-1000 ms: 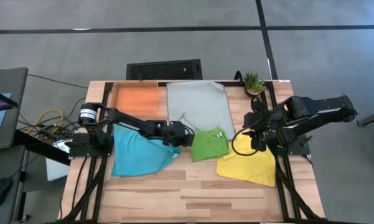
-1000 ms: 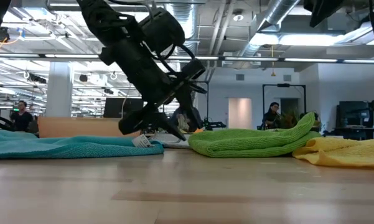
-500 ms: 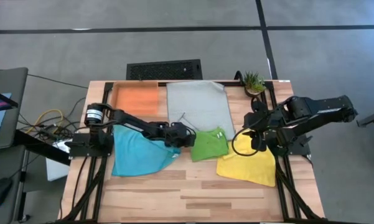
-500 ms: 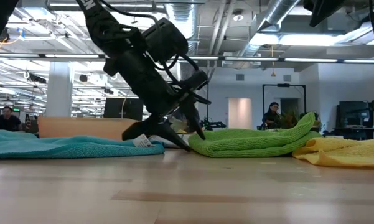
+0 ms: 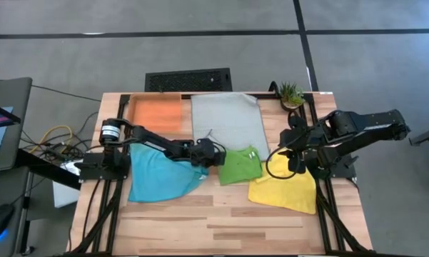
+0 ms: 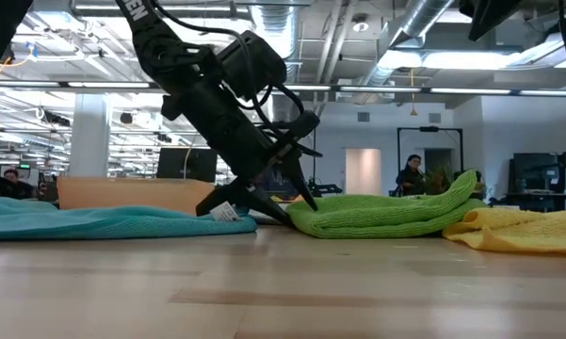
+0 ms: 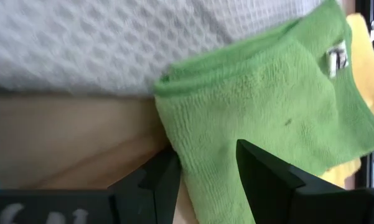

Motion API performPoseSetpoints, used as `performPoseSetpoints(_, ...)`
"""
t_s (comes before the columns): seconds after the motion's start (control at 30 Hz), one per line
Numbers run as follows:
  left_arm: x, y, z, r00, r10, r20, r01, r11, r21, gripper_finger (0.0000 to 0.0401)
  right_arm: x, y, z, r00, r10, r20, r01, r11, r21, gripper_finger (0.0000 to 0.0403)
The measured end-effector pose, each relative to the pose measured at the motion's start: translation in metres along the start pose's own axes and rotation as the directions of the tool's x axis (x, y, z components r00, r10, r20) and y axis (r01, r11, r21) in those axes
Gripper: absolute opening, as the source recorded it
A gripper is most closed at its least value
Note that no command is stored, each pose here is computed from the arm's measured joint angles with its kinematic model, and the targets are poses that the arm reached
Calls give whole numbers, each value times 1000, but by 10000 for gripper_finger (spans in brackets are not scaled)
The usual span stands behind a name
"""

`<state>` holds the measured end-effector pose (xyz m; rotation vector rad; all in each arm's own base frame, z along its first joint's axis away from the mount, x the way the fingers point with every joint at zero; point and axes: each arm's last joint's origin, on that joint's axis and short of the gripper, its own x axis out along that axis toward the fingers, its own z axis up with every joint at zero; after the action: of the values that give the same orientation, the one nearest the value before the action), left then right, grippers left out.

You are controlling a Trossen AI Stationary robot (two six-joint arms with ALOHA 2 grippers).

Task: Fold microfiber towels
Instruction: Put the green microfiber towel into the orange bin

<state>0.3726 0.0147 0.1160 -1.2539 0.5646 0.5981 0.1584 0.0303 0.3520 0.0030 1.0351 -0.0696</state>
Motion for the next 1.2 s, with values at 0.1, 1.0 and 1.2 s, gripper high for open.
performPoseSetpoints(0.1, 0, 0, 1, 1000, 5, 20, -5, 1000, -2, 151, 0, 0, 0, 1000, 0, 0, 0, 1000, 0, 159)
performPoseSetpoints(1.0, -5, -15, 0, 990, -136, -42, 140, 985, 103, 2, 0, 0, 0, 1000, 0, 0, 0, 1000, 0, 159)
performPoseSetpoints(1.2, -11, -37, 6, 979, -200, -34, 203, 967, 154, 1, 0, 0, 0, 1000, 0, 0, 0, 1000, 0, 159)
